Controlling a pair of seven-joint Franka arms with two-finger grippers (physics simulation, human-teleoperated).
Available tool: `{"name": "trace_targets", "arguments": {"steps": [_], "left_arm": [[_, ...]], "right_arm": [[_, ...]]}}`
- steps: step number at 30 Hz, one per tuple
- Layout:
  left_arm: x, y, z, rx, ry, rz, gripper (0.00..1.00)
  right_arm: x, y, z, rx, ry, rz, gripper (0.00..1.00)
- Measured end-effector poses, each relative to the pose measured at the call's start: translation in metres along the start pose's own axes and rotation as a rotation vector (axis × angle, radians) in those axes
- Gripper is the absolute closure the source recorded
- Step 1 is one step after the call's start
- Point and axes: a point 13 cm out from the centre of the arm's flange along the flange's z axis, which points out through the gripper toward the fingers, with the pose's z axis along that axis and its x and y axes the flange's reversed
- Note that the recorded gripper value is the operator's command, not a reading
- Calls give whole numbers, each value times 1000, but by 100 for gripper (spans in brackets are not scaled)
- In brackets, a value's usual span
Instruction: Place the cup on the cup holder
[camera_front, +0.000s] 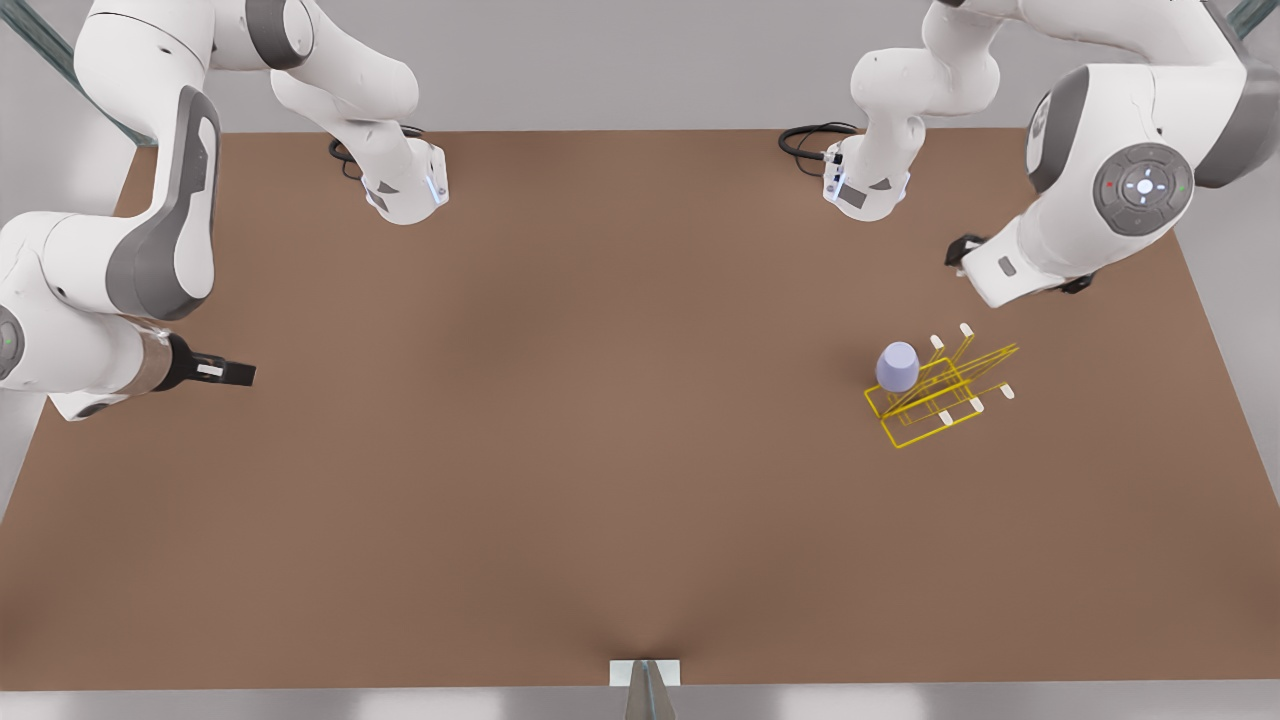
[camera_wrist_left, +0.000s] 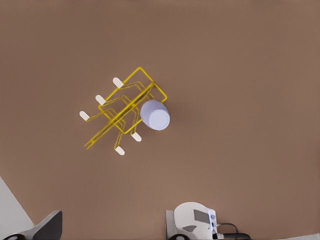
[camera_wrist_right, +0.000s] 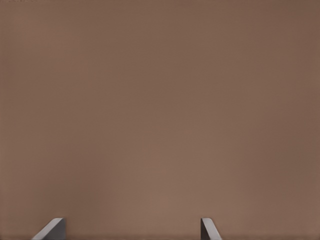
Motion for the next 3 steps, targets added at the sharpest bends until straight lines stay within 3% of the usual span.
{"name": "trace_targets", "arguments": {"steps": [3], "left_arm": [[-16,-3,-3,45,-75,-19,0]], "right_arm": [[0,-1,0,-1,0,0,0]]}}
